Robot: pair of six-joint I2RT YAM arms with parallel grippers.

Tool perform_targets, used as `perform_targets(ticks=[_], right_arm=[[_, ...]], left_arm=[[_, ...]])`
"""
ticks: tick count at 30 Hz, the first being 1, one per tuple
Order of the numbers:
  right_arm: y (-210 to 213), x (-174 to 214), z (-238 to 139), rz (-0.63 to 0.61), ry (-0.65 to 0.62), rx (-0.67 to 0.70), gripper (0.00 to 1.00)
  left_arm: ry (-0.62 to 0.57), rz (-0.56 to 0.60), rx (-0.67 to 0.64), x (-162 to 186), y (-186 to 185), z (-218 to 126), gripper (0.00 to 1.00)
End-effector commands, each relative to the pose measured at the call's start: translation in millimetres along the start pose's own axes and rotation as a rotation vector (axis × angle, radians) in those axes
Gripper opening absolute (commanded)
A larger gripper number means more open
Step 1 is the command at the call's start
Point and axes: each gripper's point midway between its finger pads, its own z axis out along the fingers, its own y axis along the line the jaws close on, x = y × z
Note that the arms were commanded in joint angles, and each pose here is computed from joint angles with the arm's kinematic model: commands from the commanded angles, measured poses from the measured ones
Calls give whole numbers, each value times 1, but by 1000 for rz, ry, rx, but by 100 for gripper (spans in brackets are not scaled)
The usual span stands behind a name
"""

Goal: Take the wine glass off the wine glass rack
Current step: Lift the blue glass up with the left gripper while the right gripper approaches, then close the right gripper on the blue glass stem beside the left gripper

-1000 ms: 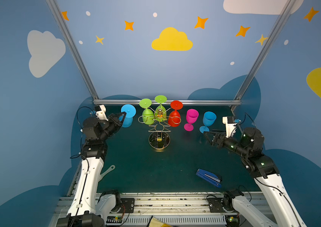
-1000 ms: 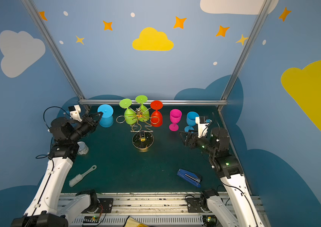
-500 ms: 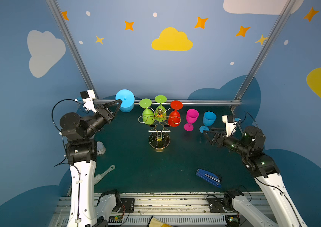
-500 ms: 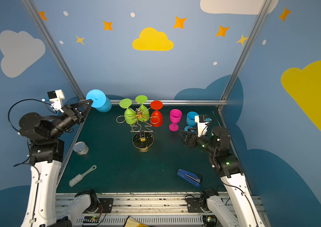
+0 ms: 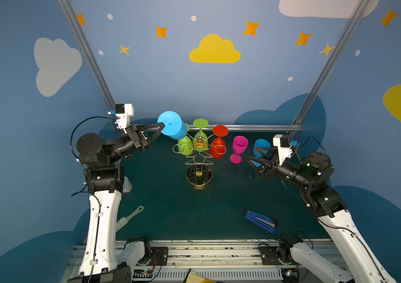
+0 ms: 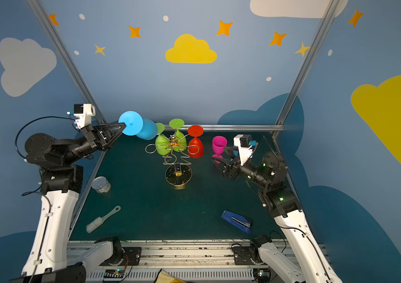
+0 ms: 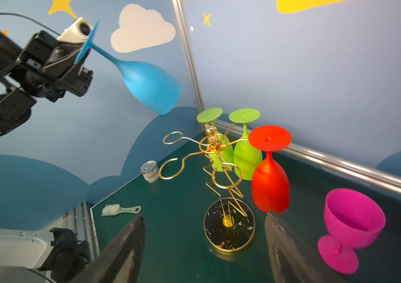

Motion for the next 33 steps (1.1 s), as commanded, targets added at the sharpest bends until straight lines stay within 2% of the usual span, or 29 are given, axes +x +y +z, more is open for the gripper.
perform_targets(ticks=[1,14,22,33], right_arm=[[18,-33,3,-177,-96,-31,77],[69,-53,49,-548,-150,-148,85],[64,-59,85,-597,-174,-131,87],[56,-52,125,-589,-145,-150,89]], left_arm=[[73,74,82,10,-35,6,4],[266,-25,174,38,-41,43,4],[306,-77,186,50,-32,55,4],[324,-111,195,63,-31,62,4]])
